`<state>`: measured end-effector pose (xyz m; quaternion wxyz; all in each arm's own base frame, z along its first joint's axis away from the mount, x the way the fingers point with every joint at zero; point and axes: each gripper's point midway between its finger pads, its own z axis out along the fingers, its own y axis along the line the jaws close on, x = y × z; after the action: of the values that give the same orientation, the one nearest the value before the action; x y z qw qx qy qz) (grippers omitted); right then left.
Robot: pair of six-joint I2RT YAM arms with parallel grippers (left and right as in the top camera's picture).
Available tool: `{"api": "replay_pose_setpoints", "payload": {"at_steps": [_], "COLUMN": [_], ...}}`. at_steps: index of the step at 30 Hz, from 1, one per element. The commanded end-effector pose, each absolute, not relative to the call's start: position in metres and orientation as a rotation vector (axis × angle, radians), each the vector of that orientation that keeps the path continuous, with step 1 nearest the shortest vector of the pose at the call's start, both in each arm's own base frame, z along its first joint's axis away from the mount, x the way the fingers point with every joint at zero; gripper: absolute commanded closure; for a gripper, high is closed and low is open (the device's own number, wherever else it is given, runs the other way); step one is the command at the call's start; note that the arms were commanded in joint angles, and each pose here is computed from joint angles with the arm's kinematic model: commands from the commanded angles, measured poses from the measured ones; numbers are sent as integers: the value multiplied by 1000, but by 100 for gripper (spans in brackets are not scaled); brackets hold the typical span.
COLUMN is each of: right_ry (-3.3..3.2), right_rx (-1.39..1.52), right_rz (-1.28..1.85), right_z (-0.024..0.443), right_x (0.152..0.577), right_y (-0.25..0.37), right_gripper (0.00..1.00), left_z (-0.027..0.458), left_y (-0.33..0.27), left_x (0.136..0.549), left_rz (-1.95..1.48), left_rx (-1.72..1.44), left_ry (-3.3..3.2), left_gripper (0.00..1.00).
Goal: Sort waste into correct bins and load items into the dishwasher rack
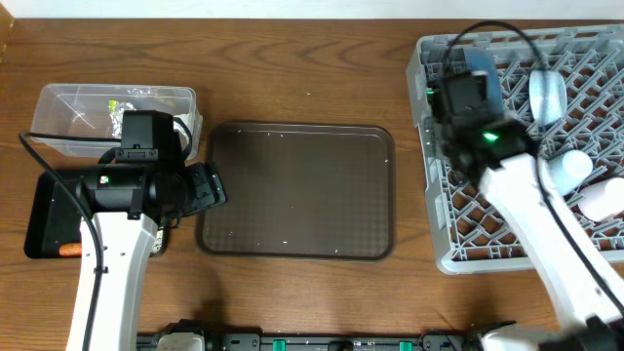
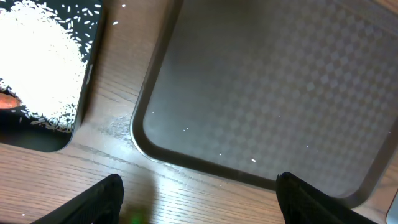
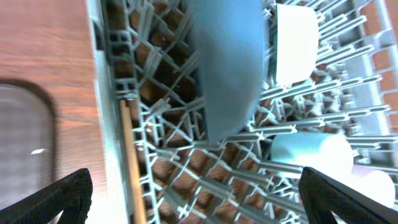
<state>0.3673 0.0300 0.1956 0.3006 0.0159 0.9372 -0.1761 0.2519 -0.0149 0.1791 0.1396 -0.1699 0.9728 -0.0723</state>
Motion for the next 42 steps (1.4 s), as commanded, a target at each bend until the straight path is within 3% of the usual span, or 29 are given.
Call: {"api": "replay_pose_setpoints", "payload": {"at_steps": [1,11,19,27,33,35,36,42], "right_ry": [2510,2558,2731,2743,2398,2303,2238,2025], "right_rx": [133,285,460,529,468,446,430,375], "right_rz": [-178,265,155,130,76,67,65,55], "right_z": [206,205,182,164,175,182,189,217], "right_x": [359,353,306,265,246,239,236,217], "right_y": [37,1,-43,-44,-43,-42,-41,-37], "right_gripper": [1,1,1,1,1,1,1,1], "left_z": [180,171,134,176,206,209,210,231], "left_y": [-12,-56,-55,-51,-26,-24,-23,-19], "left_x": [255,280,238,225,201,191,185,162], "left_rz": [-196,-222,-140,-182,-113,-141,-157,-218], "left_rx": [-489,-140,-138,-134,-147,-150,-159,-152], "left_ry": [2800,2801,3105,2907,2525,2429,2382,2126], "left_gripper": [21,20,20,20,20,11,2,2]}}
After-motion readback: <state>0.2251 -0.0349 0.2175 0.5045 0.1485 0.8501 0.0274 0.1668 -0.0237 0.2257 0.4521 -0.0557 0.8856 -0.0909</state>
